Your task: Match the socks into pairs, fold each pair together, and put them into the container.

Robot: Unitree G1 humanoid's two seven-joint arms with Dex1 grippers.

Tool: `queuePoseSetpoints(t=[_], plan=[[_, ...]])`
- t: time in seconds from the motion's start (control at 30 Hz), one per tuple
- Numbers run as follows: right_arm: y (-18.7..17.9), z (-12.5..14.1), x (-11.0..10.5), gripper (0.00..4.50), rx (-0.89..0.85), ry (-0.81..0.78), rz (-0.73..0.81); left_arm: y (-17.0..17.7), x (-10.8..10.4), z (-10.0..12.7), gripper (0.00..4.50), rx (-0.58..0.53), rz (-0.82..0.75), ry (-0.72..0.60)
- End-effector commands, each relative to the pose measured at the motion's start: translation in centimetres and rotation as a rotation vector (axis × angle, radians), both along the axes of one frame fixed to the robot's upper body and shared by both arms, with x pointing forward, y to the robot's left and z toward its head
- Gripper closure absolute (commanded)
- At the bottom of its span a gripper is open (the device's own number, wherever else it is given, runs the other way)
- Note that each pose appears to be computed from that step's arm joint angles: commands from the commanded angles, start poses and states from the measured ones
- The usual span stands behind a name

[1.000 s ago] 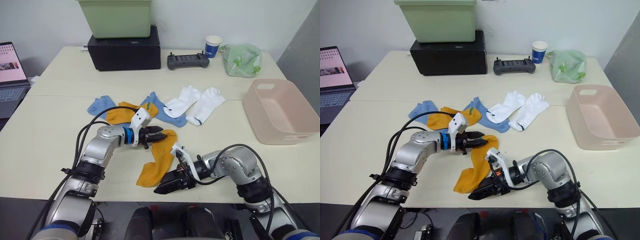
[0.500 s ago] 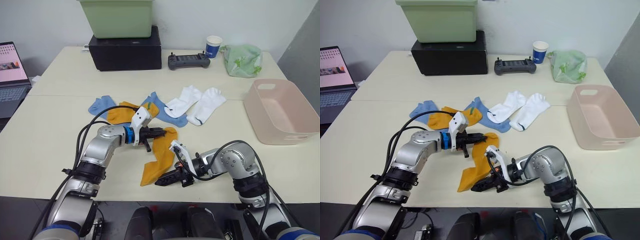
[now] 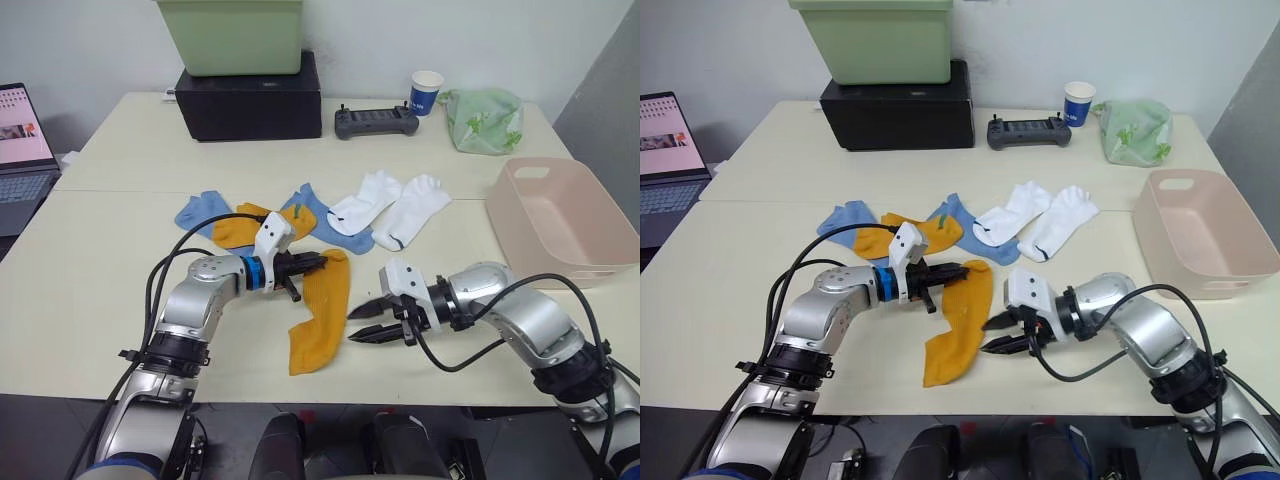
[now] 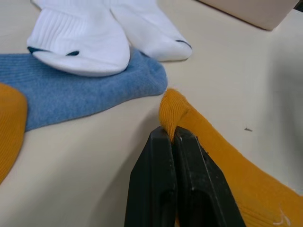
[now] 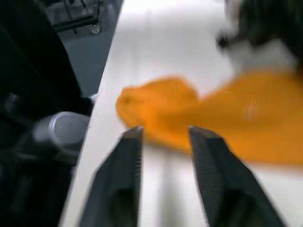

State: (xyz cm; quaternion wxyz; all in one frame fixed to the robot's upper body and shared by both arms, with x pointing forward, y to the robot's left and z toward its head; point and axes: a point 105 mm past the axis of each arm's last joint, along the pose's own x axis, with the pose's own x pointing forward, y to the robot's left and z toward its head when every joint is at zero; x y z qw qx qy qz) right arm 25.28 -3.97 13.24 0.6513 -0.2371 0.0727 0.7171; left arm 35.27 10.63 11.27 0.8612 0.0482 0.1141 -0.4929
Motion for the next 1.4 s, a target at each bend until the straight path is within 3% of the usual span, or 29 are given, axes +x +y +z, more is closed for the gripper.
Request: queuePoseSetpoints(t=[0.03,0.23,0.43,0.53,0.7,0.97,1.23,1.37,1.4], plan=[[0.8,-0.3,-0.8,2.17,-0.038,-0.215,0.193,-0.1,-0.1,1.0,4.5,-0.016,-0.007,-0.031],[1.5,-2.7,-0.9,2.17,-0.086,-0.343,0.334,0.1,0.2,1.3,4.5,-0.01,-0.001,-0.038],[2.1,-3.7,-0.7,2.17,-0.068,-0.391,0.363,0.1,0.1,1.2,4.5,-0.009,0.002,-0.037],[2.2,-4.0,-0.4,2.78,-0.039,-0.402,0.355,0.0,0.0,1.1,4.5,-0.01,0.002,-0.036],[1.6,-4.2,-0.4,4.48,-0.015,-0.389,0.354,0.4,-0.1,1.0,4.5,-0.006,0.015,-0.036],[-0.8,-3.5,0.5,4.48,-0.039,-0.449,0.364,2.0,-1.4,0.8,4.5,-0.037,0.118,-0.03],[-3.8,-2.1,2.0,4.48,-0.084,-0.489,0.414,3.0,-5.5,0.6,4.5,-0.091,0.279,-0.004],[-3.9,-2.4,2.3,4.48,-0.076,-0.479,0.423,3.2,-5.5,0.6,4.5,-0.129,0.371,-0.016],[-3.8,-2.4,2.4,4.04,-0.066,-0.478,0.419,3.1,-5.5,0.6,4.5,-0.134,0.379,-0.018]])
